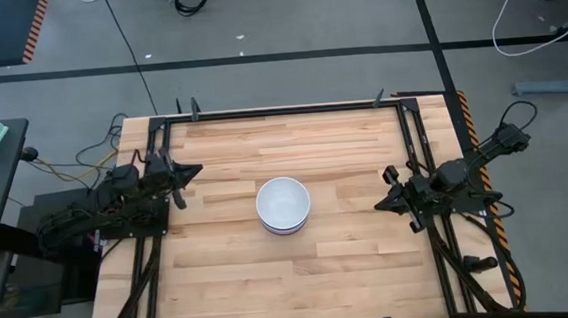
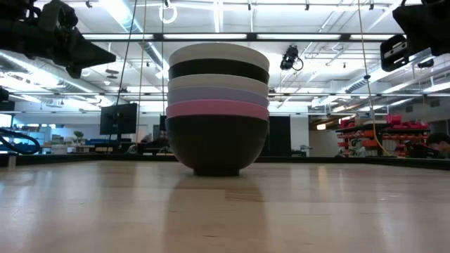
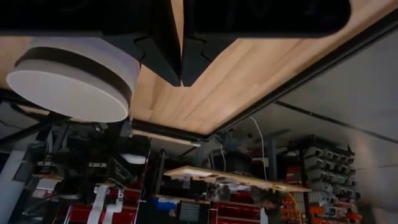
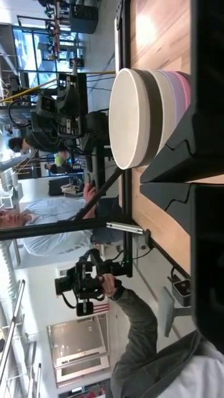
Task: Nest bowls inside each other
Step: Return to Home Position
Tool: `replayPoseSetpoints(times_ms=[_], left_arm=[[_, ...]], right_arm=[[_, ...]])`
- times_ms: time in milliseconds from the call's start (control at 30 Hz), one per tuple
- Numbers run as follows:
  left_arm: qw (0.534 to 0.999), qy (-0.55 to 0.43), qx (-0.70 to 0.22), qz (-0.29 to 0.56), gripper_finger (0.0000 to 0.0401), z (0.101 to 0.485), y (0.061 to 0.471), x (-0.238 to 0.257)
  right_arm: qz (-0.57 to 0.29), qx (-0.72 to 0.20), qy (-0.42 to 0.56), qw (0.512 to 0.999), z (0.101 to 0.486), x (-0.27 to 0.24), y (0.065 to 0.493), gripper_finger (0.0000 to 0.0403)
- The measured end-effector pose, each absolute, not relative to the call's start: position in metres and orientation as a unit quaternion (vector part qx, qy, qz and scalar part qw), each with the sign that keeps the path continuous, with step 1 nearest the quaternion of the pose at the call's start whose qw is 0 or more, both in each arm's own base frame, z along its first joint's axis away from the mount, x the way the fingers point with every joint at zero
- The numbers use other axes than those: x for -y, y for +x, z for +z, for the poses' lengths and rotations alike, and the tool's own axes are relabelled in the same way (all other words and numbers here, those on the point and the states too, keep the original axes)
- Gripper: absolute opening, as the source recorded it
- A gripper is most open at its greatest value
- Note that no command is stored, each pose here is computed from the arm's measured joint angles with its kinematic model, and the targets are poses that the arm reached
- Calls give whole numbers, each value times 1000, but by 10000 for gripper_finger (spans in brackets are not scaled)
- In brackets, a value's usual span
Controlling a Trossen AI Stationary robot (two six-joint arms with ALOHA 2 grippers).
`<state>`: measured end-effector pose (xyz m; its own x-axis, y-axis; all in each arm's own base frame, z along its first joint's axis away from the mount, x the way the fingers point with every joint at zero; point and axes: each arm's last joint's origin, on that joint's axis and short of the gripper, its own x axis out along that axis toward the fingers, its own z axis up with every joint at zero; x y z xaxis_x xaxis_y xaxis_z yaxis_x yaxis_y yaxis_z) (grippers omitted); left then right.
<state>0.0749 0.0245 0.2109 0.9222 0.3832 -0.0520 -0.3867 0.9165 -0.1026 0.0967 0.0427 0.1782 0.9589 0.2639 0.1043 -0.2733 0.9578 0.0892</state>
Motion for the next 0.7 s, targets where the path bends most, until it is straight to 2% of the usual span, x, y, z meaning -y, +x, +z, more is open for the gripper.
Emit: replayPoseSetpoints(times_ms=[167, 300, 367, 700], left_arm=[[979, -55, 15, 195, 13, 217, 75, -25], [976, -47, 118, 179, 19, 217, 81, -26], [973, -44, 142, 177, 22, 208, 85, -27], [975, -42, 124, 179, 11, 196, 88, -28]], right_arm=[[136, 46, 51, 988, 178, -43, 97, 7], [136, 46, 51, 988, 178, -43, 97, 7], [136, 46, 53, 988, 178, -43, 97, 7], [136, 38, 57, 988, 177, -43, 97, 7]])
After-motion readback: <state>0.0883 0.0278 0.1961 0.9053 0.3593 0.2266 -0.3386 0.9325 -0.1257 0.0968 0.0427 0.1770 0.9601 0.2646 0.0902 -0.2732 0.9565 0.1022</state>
